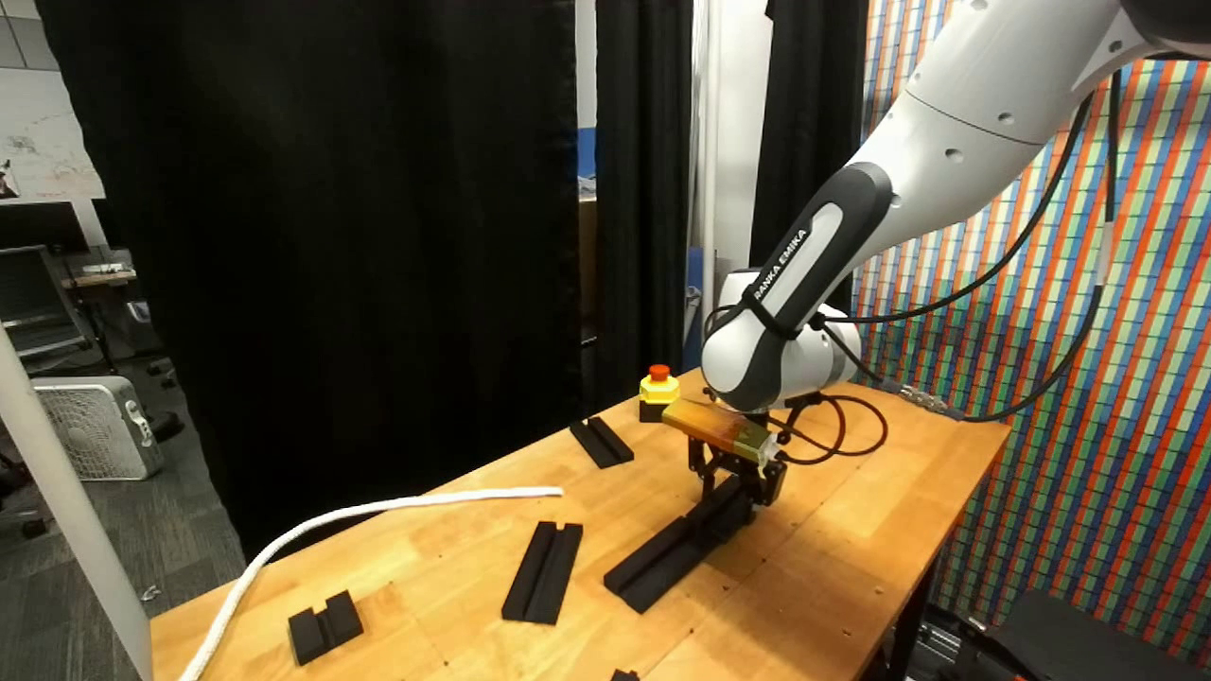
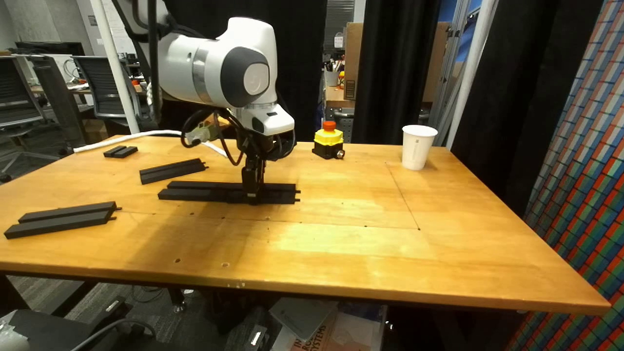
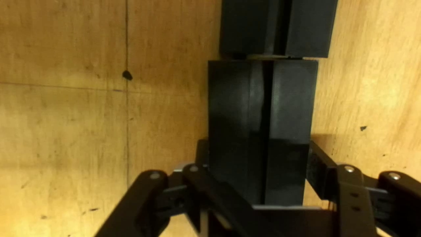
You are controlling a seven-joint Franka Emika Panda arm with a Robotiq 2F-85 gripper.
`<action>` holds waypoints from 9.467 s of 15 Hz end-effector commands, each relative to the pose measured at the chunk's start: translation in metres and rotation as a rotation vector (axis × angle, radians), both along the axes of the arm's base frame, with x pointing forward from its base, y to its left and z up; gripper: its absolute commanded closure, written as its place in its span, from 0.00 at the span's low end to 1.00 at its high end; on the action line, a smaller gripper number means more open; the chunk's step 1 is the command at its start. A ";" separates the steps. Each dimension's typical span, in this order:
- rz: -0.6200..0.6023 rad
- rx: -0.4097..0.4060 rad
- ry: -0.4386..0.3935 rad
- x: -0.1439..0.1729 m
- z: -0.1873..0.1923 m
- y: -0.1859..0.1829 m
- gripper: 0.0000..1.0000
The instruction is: Arrange the black objects on the table
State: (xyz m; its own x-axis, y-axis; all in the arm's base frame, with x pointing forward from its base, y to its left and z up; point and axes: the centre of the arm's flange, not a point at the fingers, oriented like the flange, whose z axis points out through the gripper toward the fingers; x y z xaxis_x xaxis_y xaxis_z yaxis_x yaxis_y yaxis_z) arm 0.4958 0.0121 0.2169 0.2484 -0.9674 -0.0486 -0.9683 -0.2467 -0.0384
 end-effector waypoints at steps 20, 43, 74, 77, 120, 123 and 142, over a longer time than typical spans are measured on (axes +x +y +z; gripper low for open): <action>0.111 0.058 -0.011 0.044 -0.011 0.026 0.55; 0.204 0.070 0.023 0.066 -0.003 0.032 0.55; 0.157 0.050 0.055 0.046 -0.018 0.045 0.55; 0.150 0.050 0.057 0.047 -0.019 0.047 0.55; 0.693 0.026 -0.034 0.070 0.009 0.291 0.00; 0.692 0.013 -0.031 0.070 0.010 0.289 0.00; 0.735 -0.014 0.004 0.075 0.018 0.275 0.00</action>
State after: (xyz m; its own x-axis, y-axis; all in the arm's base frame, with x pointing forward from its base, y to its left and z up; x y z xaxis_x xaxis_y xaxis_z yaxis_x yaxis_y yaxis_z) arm 0.5677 0.2864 0.2312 0.8240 -0.5648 -0.0441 -0.5663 -0.8235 -0.0335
